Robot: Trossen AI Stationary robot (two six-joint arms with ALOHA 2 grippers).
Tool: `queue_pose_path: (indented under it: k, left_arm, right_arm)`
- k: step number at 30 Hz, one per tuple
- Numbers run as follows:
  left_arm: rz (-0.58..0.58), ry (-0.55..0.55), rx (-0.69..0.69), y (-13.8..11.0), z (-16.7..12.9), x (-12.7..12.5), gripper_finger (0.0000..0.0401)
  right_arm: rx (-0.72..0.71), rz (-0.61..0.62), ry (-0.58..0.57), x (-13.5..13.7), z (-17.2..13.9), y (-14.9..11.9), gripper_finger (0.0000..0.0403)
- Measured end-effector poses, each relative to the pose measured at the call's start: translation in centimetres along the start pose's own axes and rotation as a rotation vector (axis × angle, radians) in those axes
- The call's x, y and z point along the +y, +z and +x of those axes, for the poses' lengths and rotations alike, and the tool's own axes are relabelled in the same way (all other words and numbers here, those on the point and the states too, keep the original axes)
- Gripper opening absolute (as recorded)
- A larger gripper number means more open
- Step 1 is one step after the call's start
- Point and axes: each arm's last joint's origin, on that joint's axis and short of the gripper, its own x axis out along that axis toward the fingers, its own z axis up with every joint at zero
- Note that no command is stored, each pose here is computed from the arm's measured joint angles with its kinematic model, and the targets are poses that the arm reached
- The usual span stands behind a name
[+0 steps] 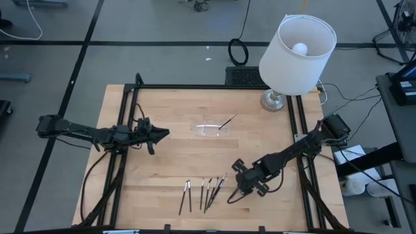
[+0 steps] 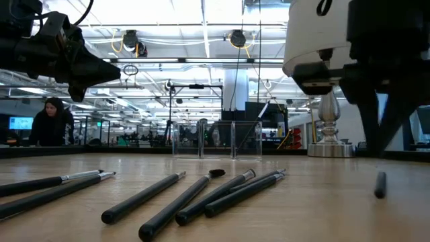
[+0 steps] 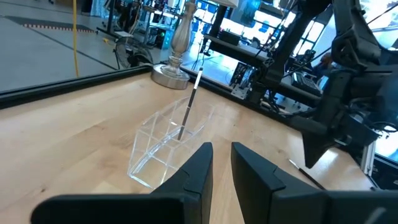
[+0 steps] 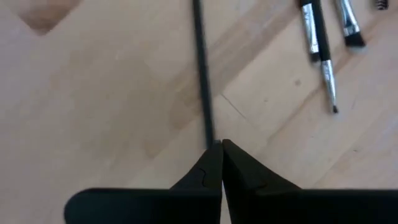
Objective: Put items in baskets/containers
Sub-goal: Put the black liner brush into the transparent organizer
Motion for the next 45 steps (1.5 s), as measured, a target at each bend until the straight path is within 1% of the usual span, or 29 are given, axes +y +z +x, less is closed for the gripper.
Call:
queue_pose_path:
  k: [4,6,9,11,14,20,22,24,28,33,36,42,45]
  left_arm:
    - [-0.002,0.0,0.0,0.0,0.0,0.0,0.0065]
    - [-0.003,0.0,0.0,0.0,0.0,0.0,0.0065]
    - [-0.003,0.0,0.0,0.0,0.0,0.0,0.0065]
    - [-0.003,0.0,0.0,0.0,0.0,0.0,0.0065]
    - [-0.003,0.0,0.0,0.0,0.0,0.0,0.0065]
    - [-0.003,0.0,-0.001,0.0,0.0,0.0,0.0065]
    - [-0.003,0.0,-0.002,0.0,0.0,0.0,0.0065]
    - [-0.008,-0.002,-0.007,0.1,0.0,0.0,0.0065]
    - [-0.025,-0.002,-0.007,0.1,0.0,0.0,0.0065]
    - [-0.02,-0.001,-0.007,0.1,0.0,0.0,0.0065]
    - [-0.02,0.0,-0.007,0.1,0.0,0.0,0.0065]
    - [-0.02,0.001,-0.008,0.1,0.0,0.0,0.0065]
    - [-0.02,0.0,-0.008,0.1,0.0,0.0,0.0065]
  right_arm:
    - [0.022,0.0,-0.008,-0.1,-0.1,-0.1,0.0002]
    - [0.03,0.012,-0.047,-0.2,-0.1,-0.1,0.0002]
    - [0.031,0.04,-0.053,-0.2,-0.2,-0.1,0.0001]
    - [0.031,0.075,-0.01,0.1,-0.3,-0.2,0.0001]
    - [0.036,0.112,0.096,1.2,-0.8,-0.2,0.0001]
    - [-0.021,0.099,0.291,3.6,-1.9,0.5,0.0]
    - [-0.006,0.094,0.302,3.8,-1.6,0.4,0.0]
    - [0.025,0.101,0.278,3.7,-0.9,0.1,0.0]
    - [0.107,0.153,0.239,2.7,0.7,-1.4,0.0]
    - [0.157,0.239,0.171,1.0,1.5,-3.3,0.0]
    - [0.159,0.268,0.146,-0.4,1.6,-3.9,0.0]
    - [0.123,0.265,-0.042,-3.3,1.8,-4.3,0.0]
    - [0.093,0.266,-0.059,-4.3,1.9,-4.5,0.0]
